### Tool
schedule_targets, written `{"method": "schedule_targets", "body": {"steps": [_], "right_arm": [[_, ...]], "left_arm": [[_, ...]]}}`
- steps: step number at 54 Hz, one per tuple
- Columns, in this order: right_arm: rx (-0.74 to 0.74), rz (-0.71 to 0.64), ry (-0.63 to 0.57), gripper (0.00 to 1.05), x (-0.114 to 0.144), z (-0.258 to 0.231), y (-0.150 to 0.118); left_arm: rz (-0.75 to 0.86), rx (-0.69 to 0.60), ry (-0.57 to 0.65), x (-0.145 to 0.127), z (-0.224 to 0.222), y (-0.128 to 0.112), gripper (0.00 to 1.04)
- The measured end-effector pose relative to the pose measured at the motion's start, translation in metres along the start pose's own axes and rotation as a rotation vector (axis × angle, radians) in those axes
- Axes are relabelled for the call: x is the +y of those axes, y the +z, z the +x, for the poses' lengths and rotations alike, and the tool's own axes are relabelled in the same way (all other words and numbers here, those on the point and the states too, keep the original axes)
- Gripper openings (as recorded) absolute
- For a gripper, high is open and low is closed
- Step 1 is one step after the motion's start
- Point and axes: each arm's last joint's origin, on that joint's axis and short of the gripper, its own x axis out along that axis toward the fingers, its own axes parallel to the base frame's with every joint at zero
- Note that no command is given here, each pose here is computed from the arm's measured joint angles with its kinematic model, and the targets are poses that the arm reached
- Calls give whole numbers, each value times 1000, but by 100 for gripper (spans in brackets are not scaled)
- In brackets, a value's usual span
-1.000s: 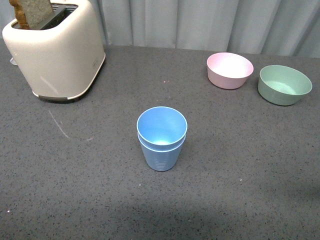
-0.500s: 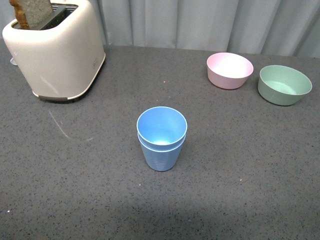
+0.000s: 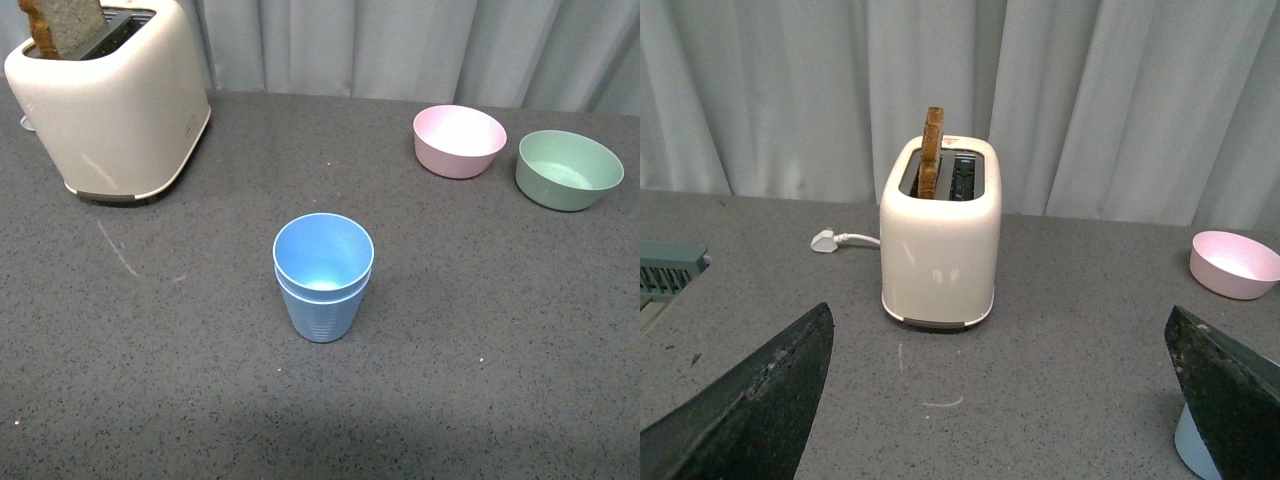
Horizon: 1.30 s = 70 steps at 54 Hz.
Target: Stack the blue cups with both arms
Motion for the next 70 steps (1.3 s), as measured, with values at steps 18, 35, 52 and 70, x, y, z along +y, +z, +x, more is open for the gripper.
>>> {"method": "schedule_targets", "body": {"steps": [18, 35, 52, 70], "right_arm": [[-2, 0, 0, 1, 0, -8, 0], [-2, 0, 0, 1, 0, -13, 0], [4, -1, 3, 17, 0, -23, -3], [4, -1, 2, 72, 0, -23, -3]], "left_arm": [[0, 0, 0, 0, 0, 0, 98], [0, 0, 0, 0, 0, 0, 98], [0, 0, 0, 0, 0, 0, 98], [0, 0, 0, 0, 0, 0, 98]]}}
